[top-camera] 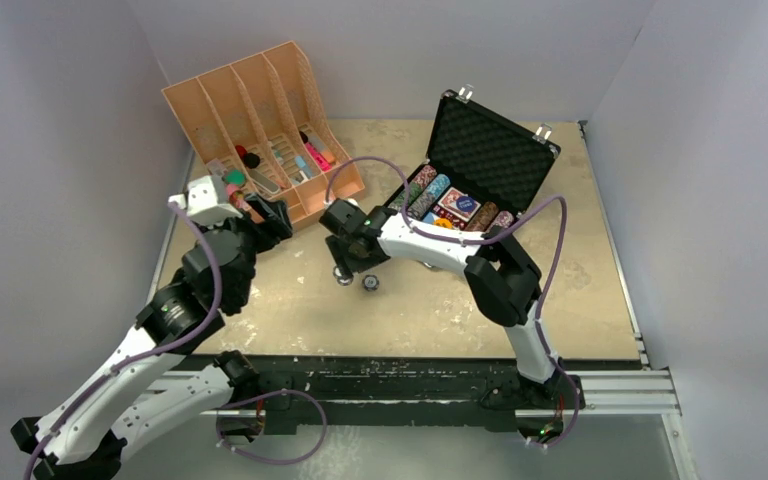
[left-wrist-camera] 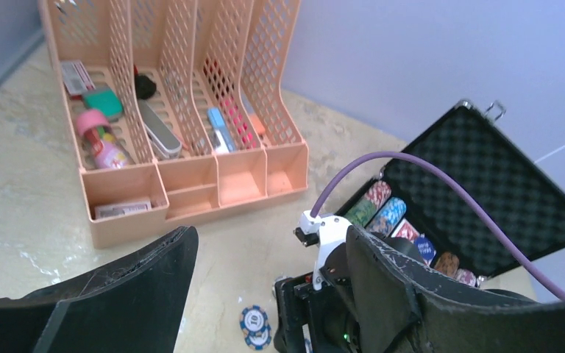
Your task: Pack up texas hold em set
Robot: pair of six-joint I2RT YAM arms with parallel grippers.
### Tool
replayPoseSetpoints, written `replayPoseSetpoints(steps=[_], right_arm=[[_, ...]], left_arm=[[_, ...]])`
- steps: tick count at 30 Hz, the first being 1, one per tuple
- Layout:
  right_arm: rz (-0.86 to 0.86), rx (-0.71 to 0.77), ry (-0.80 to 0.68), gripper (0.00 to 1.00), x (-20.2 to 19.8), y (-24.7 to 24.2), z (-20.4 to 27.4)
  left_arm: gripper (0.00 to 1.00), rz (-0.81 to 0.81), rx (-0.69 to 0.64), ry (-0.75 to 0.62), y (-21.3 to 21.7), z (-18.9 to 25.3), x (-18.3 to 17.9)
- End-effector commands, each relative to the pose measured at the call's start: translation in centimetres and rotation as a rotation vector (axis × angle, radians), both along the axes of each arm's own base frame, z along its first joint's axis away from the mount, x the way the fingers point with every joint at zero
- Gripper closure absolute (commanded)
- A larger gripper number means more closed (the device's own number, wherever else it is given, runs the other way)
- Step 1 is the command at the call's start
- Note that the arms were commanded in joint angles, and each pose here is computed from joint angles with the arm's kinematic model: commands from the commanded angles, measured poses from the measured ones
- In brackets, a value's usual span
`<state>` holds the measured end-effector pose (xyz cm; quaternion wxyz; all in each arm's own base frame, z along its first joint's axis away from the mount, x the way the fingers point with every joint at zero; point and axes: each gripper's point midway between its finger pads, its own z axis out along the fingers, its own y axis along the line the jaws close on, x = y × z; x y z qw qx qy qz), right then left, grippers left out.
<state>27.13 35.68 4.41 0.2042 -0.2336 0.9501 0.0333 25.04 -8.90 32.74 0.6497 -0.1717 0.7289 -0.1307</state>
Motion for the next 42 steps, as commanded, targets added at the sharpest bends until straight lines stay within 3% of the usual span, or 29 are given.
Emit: replayPoseSetpoints(steps=[1,7,12,29,38,42], right_arm=[[0.023,0.087,-0.101,0.33,2.8,3.2,3.8],[0.022,0.115,-0.141,0.36,4.8,5.6,3.5],[0.044,0.134,-0.157,0.44,5.8,7.1,2.4],[0.114,0.1,-0.037,0.59,3.0,6.2,-0.3],[0.152,0.097,0.005,0.59,1.6,5.6,0.2],[0.165,0.106,-0.009,0.5,1.7,5.9,0.7]], left_arm=[[0.27,0.068,0.003,-0.062,2.3,3.2,-0.8],[0.27,0.078,-0.004,-0.07,2.5,3.6,-0.8],[0.27,0.07,-0.006,-0.06,2.2,3.3,-0.6],[0.27,0.068,0.003,-0.04,1.7,1.9,-0.2],[0.27,0.066,0.002,-0.037,1.6,1.6,-0.2],[0.27,0.065,0.002,-0.036,1.5,1.5,-0.1]])
